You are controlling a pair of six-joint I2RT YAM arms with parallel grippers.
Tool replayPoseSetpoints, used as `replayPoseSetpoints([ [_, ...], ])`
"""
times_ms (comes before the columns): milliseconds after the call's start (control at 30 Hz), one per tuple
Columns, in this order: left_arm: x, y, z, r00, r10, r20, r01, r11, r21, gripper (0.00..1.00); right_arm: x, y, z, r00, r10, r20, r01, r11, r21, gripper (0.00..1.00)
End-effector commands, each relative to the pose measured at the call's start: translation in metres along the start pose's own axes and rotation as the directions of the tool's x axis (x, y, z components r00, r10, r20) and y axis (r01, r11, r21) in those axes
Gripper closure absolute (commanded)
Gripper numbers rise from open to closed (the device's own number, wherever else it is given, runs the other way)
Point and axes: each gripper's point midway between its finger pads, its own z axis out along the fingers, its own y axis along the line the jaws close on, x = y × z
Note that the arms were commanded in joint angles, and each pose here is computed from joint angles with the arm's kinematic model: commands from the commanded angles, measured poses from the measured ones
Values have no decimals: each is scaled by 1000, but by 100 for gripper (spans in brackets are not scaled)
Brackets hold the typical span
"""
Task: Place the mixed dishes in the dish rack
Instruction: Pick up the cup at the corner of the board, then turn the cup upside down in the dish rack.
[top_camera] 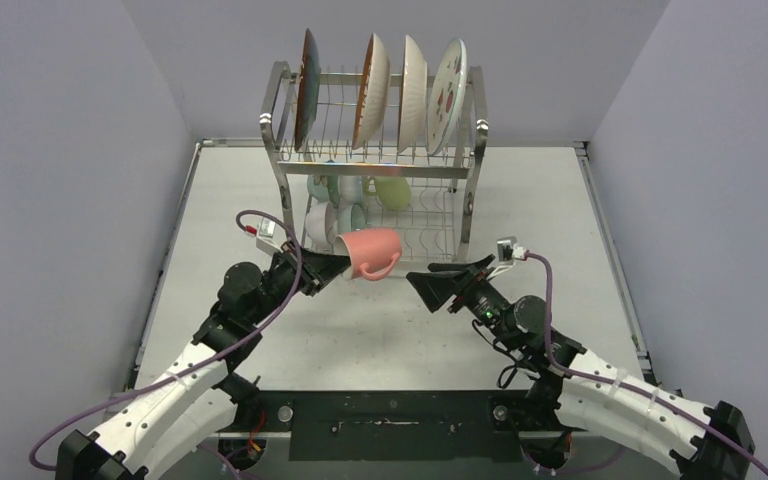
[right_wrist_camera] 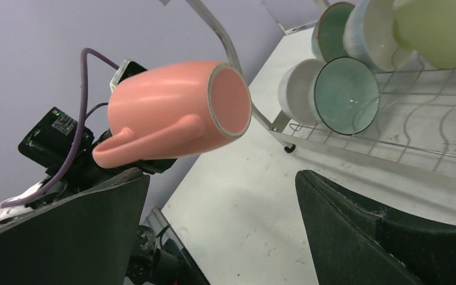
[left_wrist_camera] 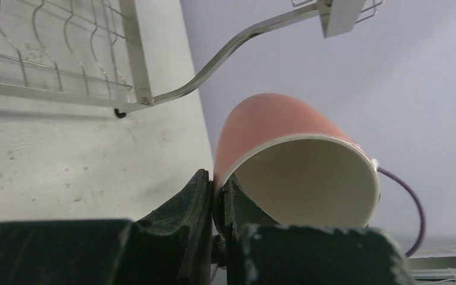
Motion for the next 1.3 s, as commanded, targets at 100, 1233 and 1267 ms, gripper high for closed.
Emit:
replayPoseSetpoints([
  [100, -34, -82, -13, 985, -139, 104, 89, 919, 384, 100, -3, 55, 16, 995, 81, 50, -69, 974, -218, 0],
  [1233, -43, -150, -71, 945, -321, -71, 270, 634, 725, 100, -52, 180, 79, 953, 206, 221, -46, 821, -569, 0],
  [1267, -42, -152, -72, 946, -314, -79, 269, 629, 730, 100, -52, 183, 81, 953, 208, 220, -45, 816, -576, 0],
])
